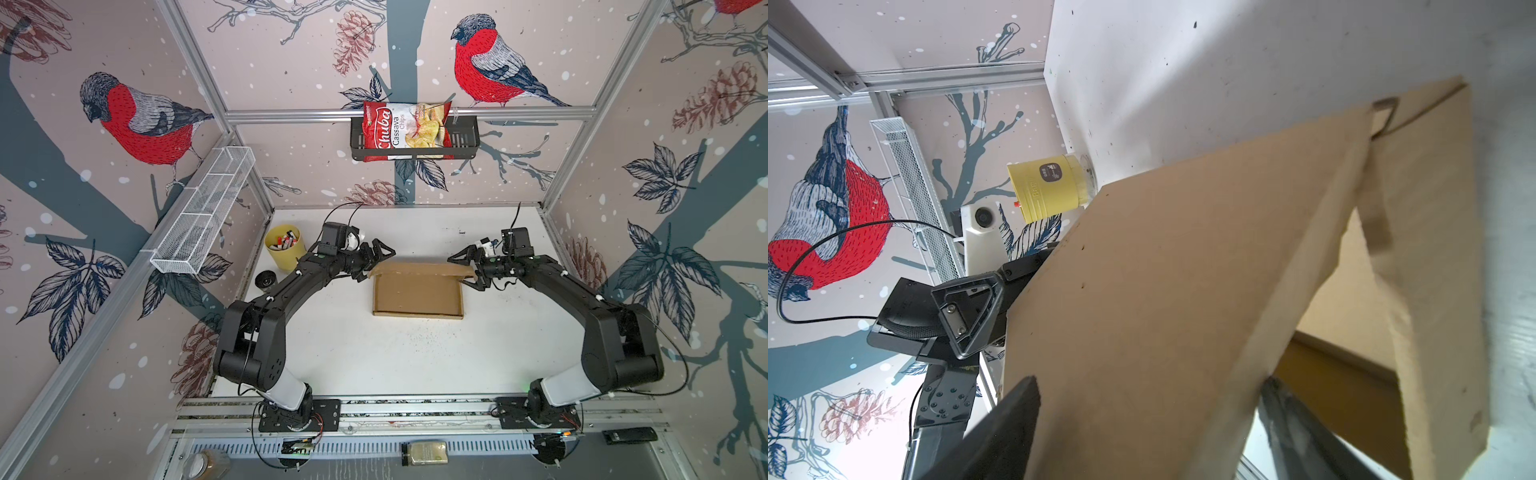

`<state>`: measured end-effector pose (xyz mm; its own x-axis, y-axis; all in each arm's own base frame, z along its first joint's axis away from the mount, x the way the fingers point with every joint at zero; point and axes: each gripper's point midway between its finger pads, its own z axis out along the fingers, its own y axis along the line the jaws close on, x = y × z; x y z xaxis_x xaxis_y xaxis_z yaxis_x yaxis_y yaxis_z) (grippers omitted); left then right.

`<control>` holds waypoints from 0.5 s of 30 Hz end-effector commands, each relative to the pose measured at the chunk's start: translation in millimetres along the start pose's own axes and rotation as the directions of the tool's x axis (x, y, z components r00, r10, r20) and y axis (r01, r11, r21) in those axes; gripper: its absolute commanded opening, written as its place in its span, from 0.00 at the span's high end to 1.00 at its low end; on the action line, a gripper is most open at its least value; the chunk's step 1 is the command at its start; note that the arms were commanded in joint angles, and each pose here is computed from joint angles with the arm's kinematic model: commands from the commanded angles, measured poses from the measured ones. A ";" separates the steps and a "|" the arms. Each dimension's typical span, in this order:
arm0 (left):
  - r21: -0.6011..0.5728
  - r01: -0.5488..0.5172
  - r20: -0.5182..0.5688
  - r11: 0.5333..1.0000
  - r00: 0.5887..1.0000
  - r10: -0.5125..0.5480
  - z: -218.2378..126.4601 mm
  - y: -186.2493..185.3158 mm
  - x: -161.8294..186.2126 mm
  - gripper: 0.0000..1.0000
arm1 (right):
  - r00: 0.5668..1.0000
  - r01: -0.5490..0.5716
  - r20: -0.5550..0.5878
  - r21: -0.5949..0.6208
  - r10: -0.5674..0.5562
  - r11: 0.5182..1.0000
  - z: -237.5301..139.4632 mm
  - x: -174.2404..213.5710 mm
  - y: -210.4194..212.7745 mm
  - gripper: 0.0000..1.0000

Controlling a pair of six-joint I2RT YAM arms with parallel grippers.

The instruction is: Fold the paper box

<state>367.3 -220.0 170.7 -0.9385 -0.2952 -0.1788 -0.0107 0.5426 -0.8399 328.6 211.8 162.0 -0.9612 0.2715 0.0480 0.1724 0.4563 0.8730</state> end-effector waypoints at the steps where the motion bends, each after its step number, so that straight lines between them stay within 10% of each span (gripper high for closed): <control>1: -0.056 -0.050 -0.008 0.997 0.999 0.049 0.7 16.0 -2.2 0.04 | 0.999 0.043 -0.020 0.027 -0.042 0.999 4.8 -0.2 -9.3 0.19; 15: -0.091 -0.067 -0.015 0.994 0.998 0.066 7.7 33.2 -1.7 0.07 | 0.994 0.090 -0.058 -0.105 -0.096 0.990 18.6 3.5 36.8 0.20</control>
<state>369.9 -206.6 141.7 -0.9416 -0.2631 -0.2101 -0.0003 0.6248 -0.7808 333.8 229.4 161.8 -0.9777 0.2101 -0.0044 0.1026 0.4955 0.8625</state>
